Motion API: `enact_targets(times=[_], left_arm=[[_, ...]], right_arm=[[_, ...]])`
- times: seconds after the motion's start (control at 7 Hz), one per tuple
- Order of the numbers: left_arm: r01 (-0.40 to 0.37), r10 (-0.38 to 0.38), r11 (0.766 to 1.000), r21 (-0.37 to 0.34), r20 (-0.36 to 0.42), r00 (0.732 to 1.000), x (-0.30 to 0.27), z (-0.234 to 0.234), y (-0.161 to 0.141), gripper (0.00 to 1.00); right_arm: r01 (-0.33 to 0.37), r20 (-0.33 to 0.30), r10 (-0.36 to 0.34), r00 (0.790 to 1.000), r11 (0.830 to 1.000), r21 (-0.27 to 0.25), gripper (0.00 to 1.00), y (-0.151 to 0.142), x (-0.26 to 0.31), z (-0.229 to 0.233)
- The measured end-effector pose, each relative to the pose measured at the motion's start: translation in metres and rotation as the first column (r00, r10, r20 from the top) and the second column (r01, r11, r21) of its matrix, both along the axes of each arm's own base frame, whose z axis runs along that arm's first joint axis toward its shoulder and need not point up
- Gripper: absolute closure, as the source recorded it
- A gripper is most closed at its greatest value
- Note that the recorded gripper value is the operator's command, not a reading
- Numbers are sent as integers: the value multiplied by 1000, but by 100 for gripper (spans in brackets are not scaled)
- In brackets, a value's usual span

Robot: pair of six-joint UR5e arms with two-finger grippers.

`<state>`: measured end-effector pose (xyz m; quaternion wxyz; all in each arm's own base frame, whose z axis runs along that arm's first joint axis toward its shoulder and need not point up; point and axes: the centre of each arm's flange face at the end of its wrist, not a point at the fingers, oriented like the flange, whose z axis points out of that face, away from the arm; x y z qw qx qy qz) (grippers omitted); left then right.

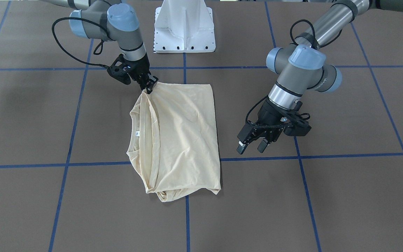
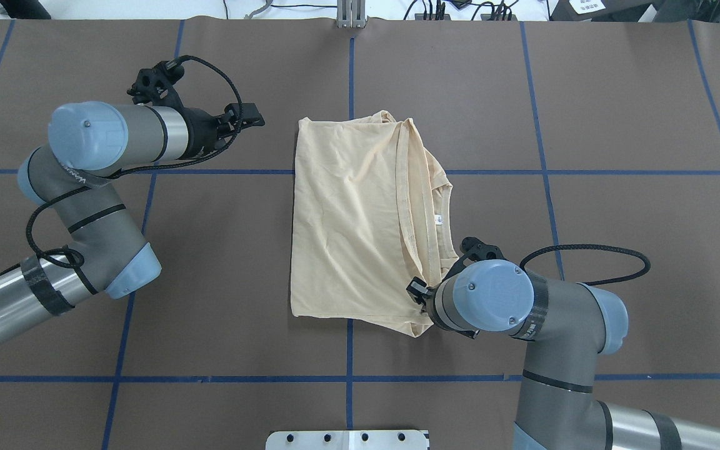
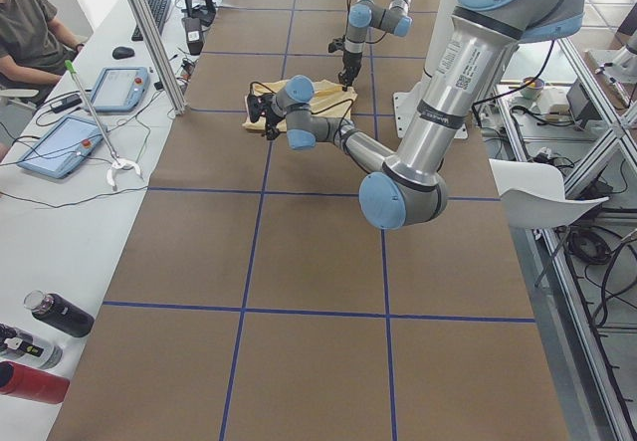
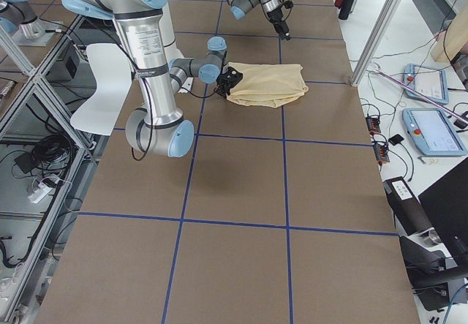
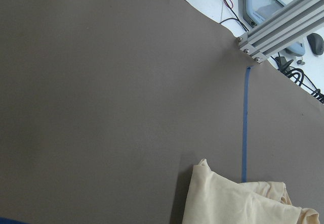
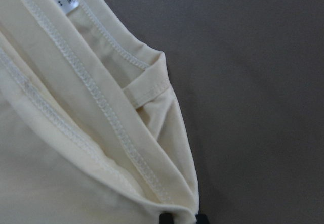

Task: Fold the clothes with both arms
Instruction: 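Pull the folded edge toward the robot with the right gripper, then move the left gripper to the shirt's other near corner and grasp it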

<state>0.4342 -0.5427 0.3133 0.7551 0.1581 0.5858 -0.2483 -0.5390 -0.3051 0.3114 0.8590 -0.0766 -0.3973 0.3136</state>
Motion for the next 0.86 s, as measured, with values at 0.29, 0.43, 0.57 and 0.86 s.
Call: enact_targets(times=[0.29,0.43,0.57,0.86], left_arm=[[1,-1,1000,0,-1,1000,0,0,0,1],[3,-3,1000,-5,-4,1000,-1,0,0,1],[12,-12,999,-31,-24,1000,-1,-1,0,1],[65,-83,986,-150,-118,989,1,-9,8,1]], right_arm=[[-12,2,12,1000,1000,-13,100,0,0,0],[-19,10,19,1000,1000,-15,100,0,0,-3],[-37,26,38,999,999,-24,100,-2,4,-10],[-93,59,97,994,993,-77,100,-6,13,-22]])
